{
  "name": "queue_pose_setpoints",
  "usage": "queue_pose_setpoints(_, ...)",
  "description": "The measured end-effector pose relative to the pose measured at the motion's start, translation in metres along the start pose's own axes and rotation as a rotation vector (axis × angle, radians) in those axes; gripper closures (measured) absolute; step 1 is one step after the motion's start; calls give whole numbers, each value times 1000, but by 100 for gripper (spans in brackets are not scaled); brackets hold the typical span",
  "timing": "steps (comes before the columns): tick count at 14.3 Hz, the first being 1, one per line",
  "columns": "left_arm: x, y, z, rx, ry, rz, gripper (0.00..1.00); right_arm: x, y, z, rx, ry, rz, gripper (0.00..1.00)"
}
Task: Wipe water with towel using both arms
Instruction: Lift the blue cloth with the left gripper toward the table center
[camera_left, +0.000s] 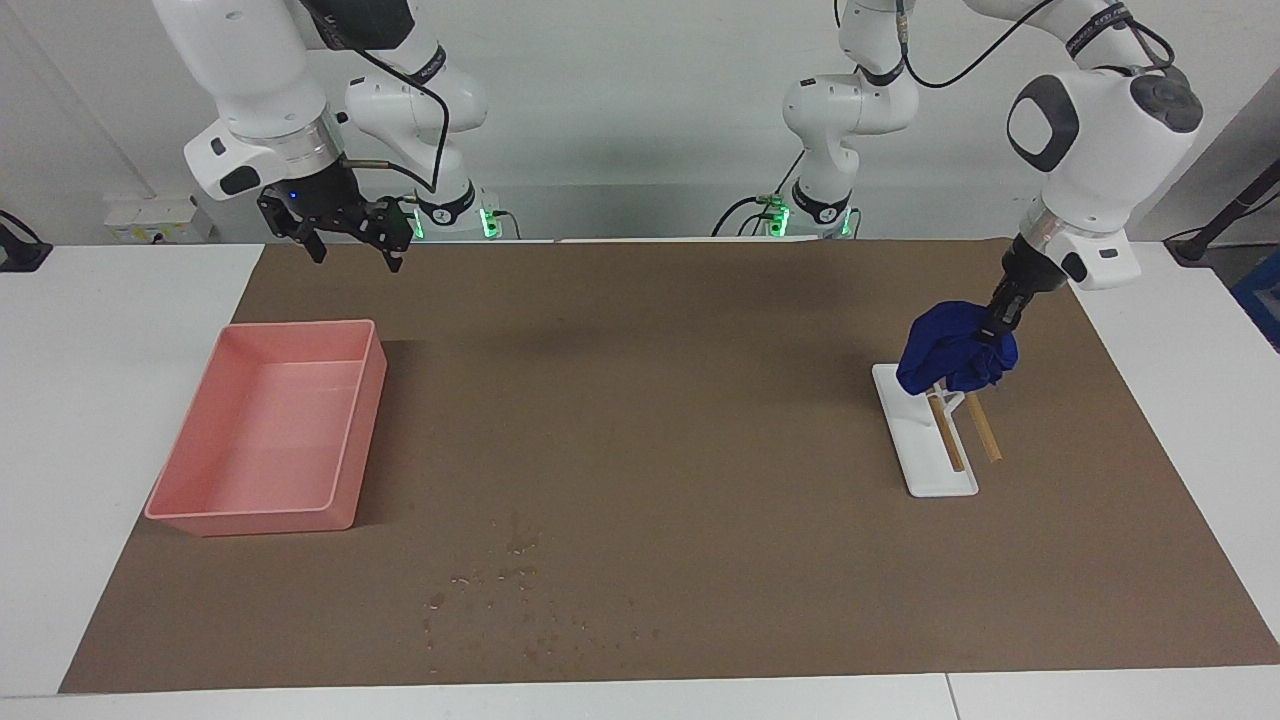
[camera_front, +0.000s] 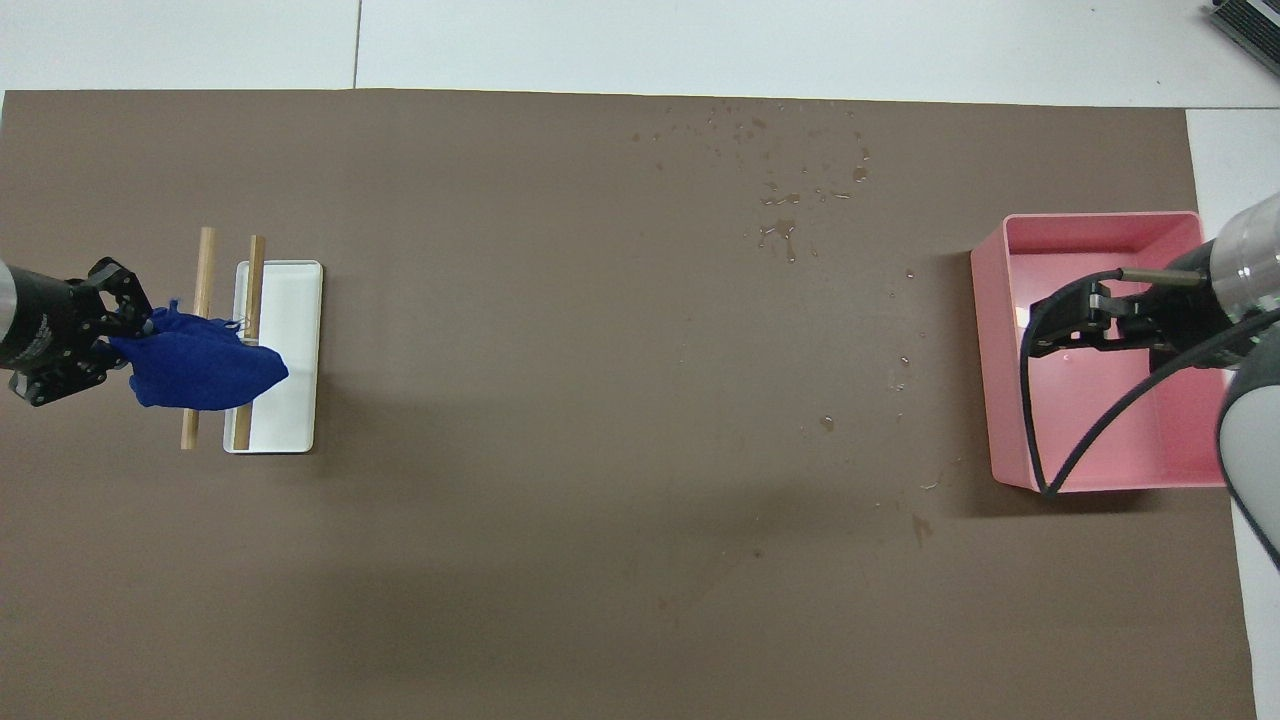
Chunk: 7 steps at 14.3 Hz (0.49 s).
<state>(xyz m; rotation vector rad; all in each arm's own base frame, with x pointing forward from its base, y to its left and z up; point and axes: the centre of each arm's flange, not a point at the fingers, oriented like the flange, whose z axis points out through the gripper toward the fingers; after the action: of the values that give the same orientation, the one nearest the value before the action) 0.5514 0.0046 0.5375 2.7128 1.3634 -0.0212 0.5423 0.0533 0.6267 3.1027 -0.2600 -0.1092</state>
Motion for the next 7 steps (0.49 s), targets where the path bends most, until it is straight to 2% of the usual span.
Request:
queue_pose_setpoints(3,-31,24,-36,-74,-88,-47,82,0,0,0,0,0,0,0)
queue_pose_setpoints(7,-112,77,-67,-142,-152,-247,82,2,6,0,1,0,12,0)
